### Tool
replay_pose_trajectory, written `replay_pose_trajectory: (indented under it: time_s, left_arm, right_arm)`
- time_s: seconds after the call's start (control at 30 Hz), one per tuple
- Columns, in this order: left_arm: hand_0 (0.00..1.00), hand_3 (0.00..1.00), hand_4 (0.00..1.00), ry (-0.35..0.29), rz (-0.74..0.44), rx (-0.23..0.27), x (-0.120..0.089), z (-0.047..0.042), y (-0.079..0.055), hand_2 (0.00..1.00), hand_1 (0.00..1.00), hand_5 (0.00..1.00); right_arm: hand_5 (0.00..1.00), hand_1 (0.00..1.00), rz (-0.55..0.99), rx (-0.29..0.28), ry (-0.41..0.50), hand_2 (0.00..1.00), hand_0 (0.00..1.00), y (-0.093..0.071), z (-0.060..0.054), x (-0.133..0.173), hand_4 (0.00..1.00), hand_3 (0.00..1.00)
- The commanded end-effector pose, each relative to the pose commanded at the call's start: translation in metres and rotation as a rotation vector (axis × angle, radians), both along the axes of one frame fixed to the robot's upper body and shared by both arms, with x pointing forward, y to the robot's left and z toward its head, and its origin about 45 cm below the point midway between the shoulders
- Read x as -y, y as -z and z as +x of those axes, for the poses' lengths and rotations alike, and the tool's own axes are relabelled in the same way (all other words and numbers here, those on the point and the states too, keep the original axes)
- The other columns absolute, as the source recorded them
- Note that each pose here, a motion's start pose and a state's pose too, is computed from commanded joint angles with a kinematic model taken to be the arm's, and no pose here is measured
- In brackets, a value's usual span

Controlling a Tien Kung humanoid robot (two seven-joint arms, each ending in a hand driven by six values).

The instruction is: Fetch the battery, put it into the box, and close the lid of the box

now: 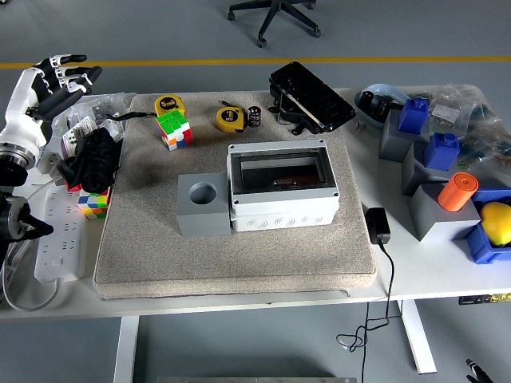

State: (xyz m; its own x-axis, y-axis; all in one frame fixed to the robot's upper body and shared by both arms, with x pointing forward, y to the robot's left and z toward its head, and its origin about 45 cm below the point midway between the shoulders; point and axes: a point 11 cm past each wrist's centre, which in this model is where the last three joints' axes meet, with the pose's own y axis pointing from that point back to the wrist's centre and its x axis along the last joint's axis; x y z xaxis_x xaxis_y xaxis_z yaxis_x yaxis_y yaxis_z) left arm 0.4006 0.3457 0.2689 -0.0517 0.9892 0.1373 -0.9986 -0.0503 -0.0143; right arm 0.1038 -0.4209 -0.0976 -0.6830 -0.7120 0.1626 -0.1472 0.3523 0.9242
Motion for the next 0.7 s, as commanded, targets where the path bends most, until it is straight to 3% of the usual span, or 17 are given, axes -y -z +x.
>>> replay_pose_trajectory:
  time_s: [0.2, 0.7]
  left_arm:
    - [0.543, 0.628, 0.927, -0.008, -0.009, 0.0, -0.0025, -0.0025, -0.0007, 0.591, 0.616, 0.329]
    - [0.541, 0.628, 0.927, -0.018, -0.006, -0.008, -0.0069, -0.0052, 0.0023, 0.59, 0.615, 0.329]
  right_arm:
    - [0.445, 0.64, -0.016, -0.002, -0.005, 0.647, 0.661, -0.0029, 0.0075, 0.0024, 0.88, 0.538]
    - [0.447, 0.64, -0.015, -0.023, -0.002, 0.648, 0.661, -0.0019, 0.0022, 0.0036, 0.881, 0.538]
